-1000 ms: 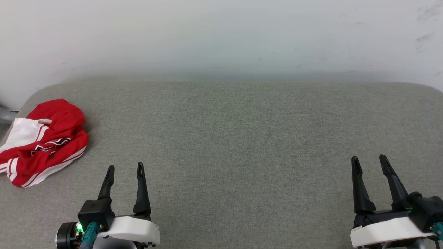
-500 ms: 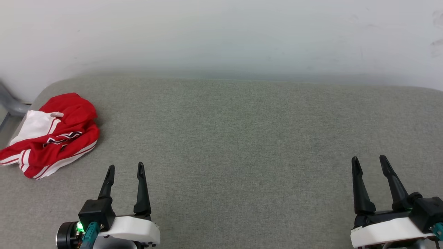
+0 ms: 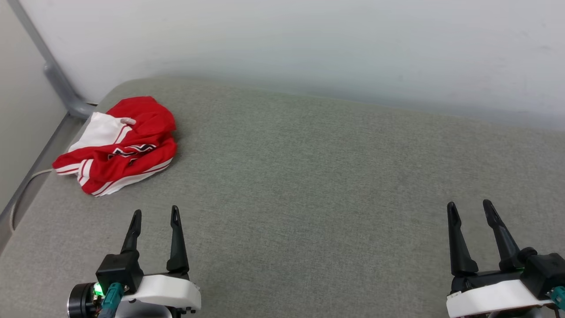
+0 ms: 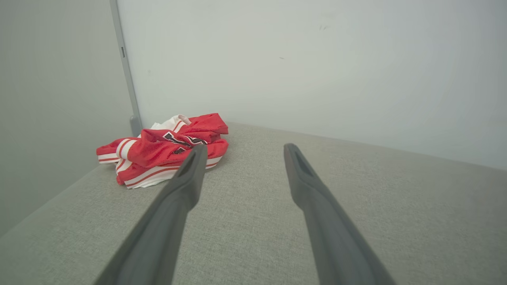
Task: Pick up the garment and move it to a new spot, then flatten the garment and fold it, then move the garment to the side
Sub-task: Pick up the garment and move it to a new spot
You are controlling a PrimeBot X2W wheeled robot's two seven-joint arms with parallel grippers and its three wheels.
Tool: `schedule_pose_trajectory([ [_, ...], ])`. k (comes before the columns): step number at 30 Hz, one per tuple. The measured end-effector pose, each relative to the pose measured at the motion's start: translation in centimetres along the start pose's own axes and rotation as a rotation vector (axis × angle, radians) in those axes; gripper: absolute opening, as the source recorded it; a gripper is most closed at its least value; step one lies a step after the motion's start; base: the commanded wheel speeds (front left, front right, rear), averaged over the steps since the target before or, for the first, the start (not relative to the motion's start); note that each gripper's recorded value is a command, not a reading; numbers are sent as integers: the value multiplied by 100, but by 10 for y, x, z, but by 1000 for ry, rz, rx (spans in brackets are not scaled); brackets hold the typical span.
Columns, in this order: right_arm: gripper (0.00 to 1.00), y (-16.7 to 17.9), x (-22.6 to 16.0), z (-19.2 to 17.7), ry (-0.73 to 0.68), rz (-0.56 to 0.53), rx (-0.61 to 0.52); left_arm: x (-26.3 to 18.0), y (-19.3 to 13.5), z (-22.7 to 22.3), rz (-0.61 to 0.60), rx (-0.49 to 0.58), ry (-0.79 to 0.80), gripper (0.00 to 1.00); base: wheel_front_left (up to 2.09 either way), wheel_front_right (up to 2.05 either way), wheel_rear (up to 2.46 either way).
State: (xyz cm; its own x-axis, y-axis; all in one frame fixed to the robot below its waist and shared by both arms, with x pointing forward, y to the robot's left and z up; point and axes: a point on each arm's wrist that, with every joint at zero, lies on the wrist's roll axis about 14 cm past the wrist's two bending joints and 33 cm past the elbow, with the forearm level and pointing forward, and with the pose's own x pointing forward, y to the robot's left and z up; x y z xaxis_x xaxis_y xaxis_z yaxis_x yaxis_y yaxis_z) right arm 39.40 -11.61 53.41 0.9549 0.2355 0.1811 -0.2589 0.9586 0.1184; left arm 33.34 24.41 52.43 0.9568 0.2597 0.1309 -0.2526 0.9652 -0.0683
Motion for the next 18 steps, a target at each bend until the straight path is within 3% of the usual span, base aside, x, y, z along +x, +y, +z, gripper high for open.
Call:
schedule_pose_trajectory([
  [18, 100, 71, 32, -17, 29, 212, 47, -41, 77, 13, 236, 42, -18, 100, 0, 0, 0],
])
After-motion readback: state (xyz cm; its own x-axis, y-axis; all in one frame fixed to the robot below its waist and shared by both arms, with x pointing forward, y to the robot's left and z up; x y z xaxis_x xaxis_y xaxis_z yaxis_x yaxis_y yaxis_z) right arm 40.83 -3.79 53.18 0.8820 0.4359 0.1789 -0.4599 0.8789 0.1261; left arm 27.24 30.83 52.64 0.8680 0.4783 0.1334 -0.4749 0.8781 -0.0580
